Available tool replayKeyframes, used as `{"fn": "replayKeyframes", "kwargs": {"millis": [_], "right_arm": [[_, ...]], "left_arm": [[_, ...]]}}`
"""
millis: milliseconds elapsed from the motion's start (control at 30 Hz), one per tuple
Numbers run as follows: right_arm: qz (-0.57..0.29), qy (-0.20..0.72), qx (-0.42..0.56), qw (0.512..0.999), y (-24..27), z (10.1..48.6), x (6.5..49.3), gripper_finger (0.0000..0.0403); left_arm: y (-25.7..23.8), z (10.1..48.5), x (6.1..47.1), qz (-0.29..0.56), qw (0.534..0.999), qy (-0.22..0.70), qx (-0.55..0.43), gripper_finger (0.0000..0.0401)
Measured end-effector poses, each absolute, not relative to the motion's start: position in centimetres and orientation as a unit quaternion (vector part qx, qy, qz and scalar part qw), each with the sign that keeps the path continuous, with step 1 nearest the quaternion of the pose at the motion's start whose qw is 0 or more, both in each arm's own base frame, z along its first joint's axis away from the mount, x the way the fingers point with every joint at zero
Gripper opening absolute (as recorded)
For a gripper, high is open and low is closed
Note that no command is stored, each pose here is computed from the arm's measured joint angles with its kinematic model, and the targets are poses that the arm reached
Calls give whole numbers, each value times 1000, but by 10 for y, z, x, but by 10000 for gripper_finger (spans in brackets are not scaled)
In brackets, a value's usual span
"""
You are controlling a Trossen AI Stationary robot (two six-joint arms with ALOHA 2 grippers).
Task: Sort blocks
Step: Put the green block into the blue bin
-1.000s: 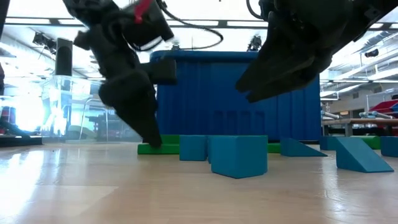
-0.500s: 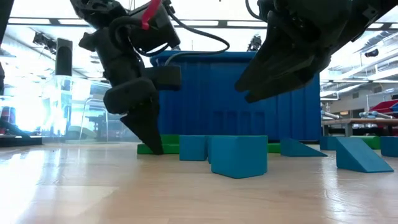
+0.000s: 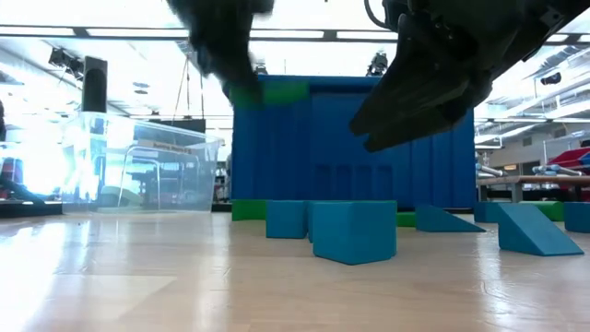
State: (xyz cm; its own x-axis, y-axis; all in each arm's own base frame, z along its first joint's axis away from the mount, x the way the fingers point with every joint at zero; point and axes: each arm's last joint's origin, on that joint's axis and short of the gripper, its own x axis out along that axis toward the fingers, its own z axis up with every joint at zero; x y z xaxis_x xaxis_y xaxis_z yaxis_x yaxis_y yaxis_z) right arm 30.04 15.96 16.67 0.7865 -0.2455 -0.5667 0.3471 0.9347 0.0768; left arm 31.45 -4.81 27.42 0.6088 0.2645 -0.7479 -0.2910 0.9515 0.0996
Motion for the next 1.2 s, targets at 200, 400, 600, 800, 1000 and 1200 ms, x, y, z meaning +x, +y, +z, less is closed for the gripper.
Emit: {"fn": "replayKeyframes", "kwargs": {"millis": [200, 400, 600, 800, 1000, 1200], "right_arm": [[-157, 288, 88, 941, 160, 167, 300, 306], [-158, 287, 90, 940, 159, 167, 301, 306], [-160, 290, 90, 939, 159, 166, 300, 306], [-162, 290, 91, 939, 157, 166, 301, 306], [-162, 290, 91, 939, 157, 166, 301, 306], [-162, 292, 90, 938, 157, 166, 301, 306]], "left_arm": [[-12, 342, 303, 268, 926, 267, 2, 135], [40, 354, 302, 372, 897, 234, 44, 135], [72, 344, 311, 356, 901, 248, 22, 135], [82, 344, 308, 382, 892, 242, 9, 209], [82, 344, 308, 376, 895, 239, -3, 270], [74, 349, 310, 362, 901, 238, 9, 272]]}}
